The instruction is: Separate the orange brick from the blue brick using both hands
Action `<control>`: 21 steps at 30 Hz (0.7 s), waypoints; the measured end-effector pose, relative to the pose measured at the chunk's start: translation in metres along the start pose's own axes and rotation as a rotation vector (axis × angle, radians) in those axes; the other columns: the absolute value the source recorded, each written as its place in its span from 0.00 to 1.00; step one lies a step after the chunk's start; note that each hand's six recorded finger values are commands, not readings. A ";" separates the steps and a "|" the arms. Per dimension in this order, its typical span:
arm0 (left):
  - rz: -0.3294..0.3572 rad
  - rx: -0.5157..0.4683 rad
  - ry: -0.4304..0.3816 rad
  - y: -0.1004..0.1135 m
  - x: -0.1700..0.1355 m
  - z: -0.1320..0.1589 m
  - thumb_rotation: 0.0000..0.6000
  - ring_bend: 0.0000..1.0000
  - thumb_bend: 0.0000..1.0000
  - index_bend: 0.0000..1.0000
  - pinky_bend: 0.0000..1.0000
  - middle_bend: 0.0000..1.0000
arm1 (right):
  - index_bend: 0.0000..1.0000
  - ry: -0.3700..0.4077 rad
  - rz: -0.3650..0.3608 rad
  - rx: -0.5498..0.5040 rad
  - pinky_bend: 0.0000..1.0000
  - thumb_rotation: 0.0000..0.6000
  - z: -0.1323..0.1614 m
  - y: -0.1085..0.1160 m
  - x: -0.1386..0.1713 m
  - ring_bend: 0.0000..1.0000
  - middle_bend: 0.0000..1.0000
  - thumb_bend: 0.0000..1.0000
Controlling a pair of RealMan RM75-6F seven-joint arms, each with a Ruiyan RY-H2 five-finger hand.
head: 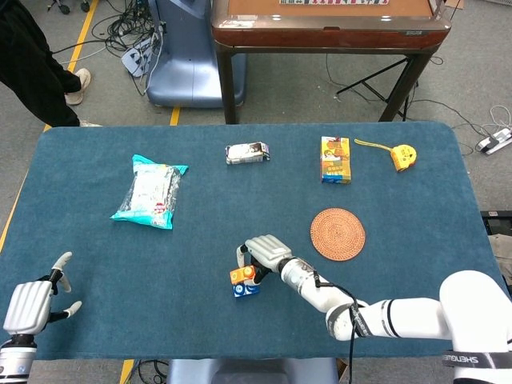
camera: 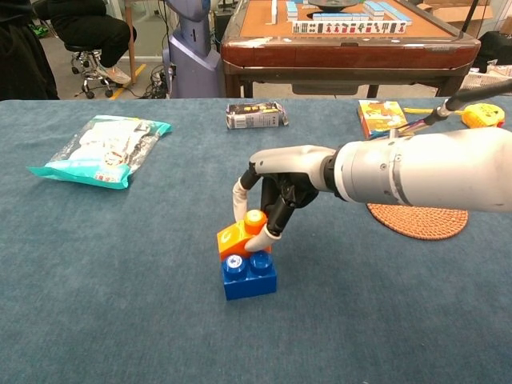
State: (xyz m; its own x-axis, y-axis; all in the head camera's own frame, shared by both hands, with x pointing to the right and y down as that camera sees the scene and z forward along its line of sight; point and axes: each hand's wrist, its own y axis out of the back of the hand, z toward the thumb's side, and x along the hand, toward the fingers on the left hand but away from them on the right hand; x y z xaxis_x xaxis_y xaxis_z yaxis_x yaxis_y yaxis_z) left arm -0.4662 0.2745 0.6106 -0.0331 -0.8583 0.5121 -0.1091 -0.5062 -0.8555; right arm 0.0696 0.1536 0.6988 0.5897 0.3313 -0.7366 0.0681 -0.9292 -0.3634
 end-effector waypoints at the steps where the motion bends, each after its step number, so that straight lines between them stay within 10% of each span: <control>1: 0.002 -0.001 -0.002 0.001 0.001 0.001 1.00 0.55 0.13 0.11 0.80 0.52 | 0.60 0.002 -0.003 -0.012 1.00 1.00 0.000 0.002 0.001 1.00 1.00 0.53; 12: 0.026 -0.084 -0.033 0.012 0.017 0.021 1.00 0.57 0.13 0.13 0.82 0.55 | 0.62 0.012 -0.106 -0.090 1.00 1.00 -0.011 0.047 0.031 1.00 1.00 0.54; 21: 0.004 -0.301 -0.115 0.026 0.055 0.076 1.00 0.82 0.12 0.19 1.00 0.86 | 0.62 0.017 -0.238 -0.113 1.00 1.00 -0.019 0.095 0.062 1.00 1.00 0.54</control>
State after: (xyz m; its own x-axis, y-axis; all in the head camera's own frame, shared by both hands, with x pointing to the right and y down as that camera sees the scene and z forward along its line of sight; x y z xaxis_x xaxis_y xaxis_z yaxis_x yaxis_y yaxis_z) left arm -0.3953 0.2075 0.6108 0.0762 -0.8729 0.4820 -0.3990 -0.4697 -0.7875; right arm 0.1280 0.0832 0.6293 0.5593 0.5408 -0.6282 0.2957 -0.8382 -0.4583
